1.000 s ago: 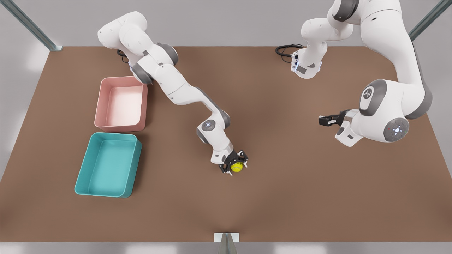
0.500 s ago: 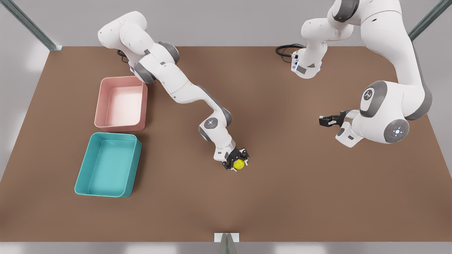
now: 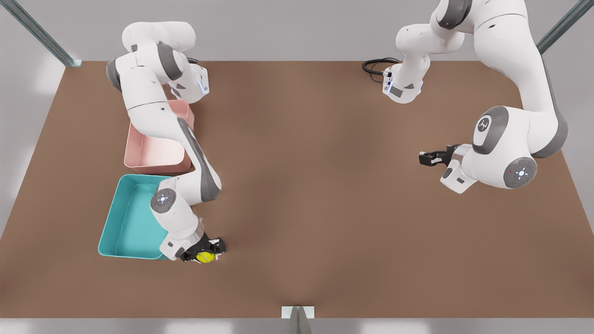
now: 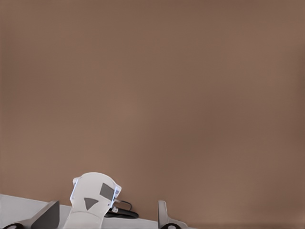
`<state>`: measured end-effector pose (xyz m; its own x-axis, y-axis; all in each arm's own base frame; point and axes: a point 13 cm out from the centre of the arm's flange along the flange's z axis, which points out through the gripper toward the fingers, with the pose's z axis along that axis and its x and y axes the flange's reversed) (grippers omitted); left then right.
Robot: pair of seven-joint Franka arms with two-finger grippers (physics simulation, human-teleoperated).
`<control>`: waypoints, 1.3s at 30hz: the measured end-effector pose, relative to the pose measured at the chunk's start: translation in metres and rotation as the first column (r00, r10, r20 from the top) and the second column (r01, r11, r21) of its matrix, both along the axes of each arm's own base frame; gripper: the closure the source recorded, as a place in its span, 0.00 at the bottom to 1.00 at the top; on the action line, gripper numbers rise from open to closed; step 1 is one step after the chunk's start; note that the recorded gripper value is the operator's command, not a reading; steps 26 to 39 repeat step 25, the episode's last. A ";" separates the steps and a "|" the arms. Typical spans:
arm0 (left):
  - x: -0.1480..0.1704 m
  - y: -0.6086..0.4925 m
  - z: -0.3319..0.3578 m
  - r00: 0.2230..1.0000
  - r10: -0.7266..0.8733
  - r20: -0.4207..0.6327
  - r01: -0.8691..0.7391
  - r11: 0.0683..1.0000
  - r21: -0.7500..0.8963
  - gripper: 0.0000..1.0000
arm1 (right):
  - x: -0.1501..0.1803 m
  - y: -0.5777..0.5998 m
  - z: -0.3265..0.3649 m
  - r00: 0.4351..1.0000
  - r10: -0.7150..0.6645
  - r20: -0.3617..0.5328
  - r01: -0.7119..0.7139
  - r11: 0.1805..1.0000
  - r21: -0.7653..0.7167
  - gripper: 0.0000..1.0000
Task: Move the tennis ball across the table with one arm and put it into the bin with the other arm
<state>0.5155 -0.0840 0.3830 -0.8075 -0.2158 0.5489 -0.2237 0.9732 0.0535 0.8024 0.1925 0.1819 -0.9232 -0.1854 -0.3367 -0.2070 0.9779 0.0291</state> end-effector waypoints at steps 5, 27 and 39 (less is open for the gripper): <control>-0.001 0.000 -0.003 1.000 -0.001 -0.011 0.001 1.000 0.001 0.00 | -0.033 -0.206 -0.022 0.969 -0.078 -0.234 0.035 0.983 -0.183 0.79; 0.007 -0.003 0.008 1.000 -0.005 0.027 0.005 1.000 -0.004 0.00 | -0.204 -0.198 0.267 0.913 0.023 -0.408 -0.104 0.979 -0.177 0.00; 0.007 -0.003 0.008 1.000 -0.005 0.027 0.005 1.000 -0.004 0.00 | -0.204 -0.198 0.267 0.913 0.023 -0.408 -0.104 0.979 -0.177 0.00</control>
